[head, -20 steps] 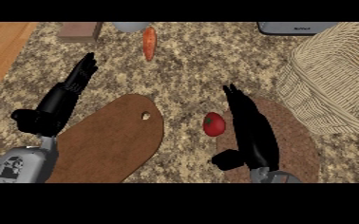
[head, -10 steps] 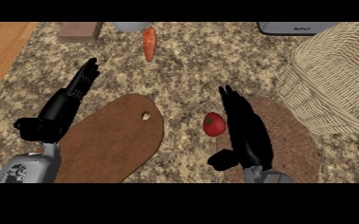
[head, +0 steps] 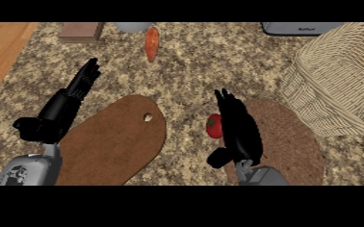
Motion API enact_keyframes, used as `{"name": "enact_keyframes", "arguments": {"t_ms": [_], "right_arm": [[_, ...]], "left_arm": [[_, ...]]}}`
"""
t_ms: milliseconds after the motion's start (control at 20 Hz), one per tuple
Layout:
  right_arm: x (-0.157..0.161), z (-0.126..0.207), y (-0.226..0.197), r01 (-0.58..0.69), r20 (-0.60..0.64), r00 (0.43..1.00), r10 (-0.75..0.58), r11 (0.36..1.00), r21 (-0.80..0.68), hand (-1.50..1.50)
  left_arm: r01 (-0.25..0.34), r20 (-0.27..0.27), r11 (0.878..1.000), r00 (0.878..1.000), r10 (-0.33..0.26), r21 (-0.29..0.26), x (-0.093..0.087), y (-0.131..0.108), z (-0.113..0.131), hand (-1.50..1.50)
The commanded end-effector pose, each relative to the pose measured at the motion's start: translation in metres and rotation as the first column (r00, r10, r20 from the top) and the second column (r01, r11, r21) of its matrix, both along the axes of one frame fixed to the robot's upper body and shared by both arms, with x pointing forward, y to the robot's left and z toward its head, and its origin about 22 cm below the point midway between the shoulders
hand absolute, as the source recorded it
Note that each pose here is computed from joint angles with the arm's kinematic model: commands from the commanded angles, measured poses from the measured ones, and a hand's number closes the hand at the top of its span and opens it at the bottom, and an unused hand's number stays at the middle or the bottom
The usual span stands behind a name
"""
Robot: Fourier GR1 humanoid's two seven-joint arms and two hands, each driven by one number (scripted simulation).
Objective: Pick the tomato from the placemat and place it in the basket
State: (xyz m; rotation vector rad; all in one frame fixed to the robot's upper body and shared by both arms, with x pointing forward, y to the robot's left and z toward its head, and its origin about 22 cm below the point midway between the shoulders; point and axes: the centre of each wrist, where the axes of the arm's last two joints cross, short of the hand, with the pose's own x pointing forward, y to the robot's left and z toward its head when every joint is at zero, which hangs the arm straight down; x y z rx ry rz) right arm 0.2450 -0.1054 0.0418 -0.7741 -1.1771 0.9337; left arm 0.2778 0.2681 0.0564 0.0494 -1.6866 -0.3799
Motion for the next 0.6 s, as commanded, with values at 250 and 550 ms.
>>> {"name": "enact_keyframes", "arguments": {"t_ms": [250, 550], "right_arm": [[0.023, -0.035, 0.001, 0.038, -0.031, 0.999, -0.039, 0.999, -0.027, -1.5], [0.033, -0.03, -0.006, 0.048, -0.09, 0.995, -0.053, 0.997, -0.057, -1.5]], "left_arm": [[0.012, 0.002, 1.0, 1.0, -0.012, 0.004, 0.014, 0.002, 0.021, 0.0], [0.008, 0.007, 1.0, 1.0, -0.008, 0.017, 0.005, 0.009, -0.006, 0.0]]}}
